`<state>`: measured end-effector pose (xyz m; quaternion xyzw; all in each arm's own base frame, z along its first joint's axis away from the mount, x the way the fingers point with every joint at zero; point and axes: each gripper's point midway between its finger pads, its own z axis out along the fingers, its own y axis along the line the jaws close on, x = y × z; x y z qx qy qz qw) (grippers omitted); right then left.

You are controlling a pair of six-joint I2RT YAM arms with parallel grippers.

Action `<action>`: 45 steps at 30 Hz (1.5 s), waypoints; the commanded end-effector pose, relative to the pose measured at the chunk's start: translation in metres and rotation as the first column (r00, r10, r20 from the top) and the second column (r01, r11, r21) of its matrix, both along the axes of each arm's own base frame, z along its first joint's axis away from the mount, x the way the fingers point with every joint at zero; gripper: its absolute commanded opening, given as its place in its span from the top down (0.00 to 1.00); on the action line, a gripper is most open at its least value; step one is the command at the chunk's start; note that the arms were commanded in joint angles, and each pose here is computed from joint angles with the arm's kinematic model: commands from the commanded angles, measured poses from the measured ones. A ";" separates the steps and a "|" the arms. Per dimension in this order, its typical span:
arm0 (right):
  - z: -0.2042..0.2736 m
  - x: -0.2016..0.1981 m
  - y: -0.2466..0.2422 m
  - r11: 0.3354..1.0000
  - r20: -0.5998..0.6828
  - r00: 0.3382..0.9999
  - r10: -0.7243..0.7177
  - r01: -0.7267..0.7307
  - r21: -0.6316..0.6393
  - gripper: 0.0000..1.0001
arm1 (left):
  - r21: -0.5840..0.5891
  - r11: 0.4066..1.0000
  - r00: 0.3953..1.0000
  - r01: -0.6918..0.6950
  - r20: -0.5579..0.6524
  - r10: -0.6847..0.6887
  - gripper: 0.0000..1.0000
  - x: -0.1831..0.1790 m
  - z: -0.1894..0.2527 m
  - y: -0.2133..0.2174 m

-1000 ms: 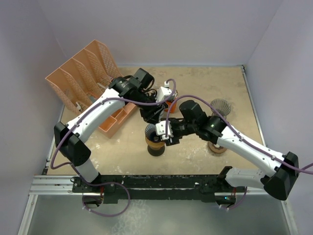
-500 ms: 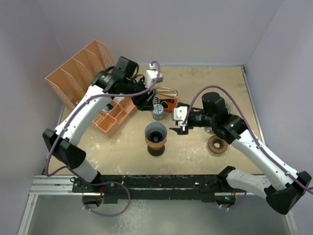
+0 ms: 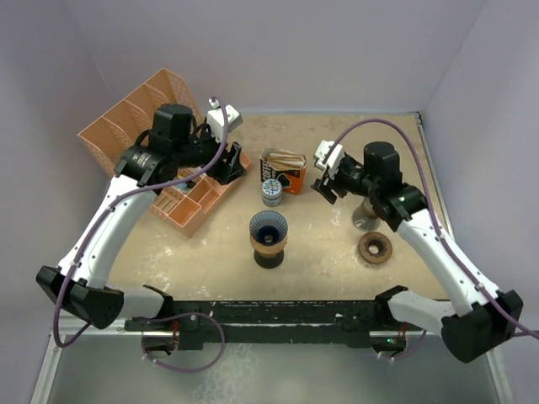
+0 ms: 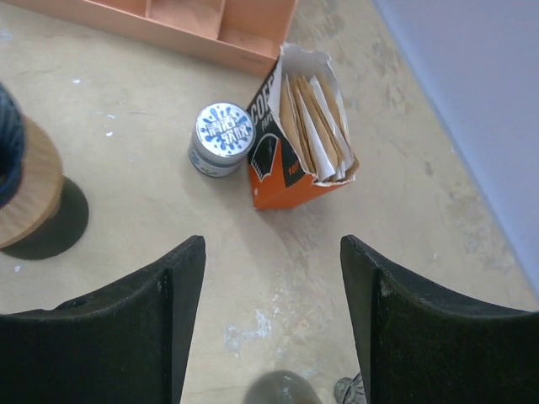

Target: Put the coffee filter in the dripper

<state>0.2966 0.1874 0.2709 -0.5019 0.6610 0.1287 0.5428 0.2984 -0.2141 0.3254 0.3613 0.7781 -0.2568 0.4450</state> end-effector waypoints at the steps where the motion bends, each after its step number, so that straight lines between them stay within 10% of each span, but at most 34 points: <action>1: 0.004 0.041 -0.002 0.989 -0.024 0.990 -0.139 0.140 0.044 0.34 | -0.040 0.995 0.994 -0.094 0.049 0.096 0.31 0.015 0.007 0.010; 17: -0.051 0.163 0.025 0.979 -0.177 0.964 -0.199 0.203 0.005 0.62 | -0.068 0.979 0.979 -0.191 0.063 0.196 0.17 0.023 0.010 0.036; 45: -0.083 0.179 0.041 0.989 -0.285 0.948 -0.145 0.139 -0.040 0.69 | -0.111 0.973 0.973 -0.203 0.086 0.212 0.18 0.015 0.021 0.039</action>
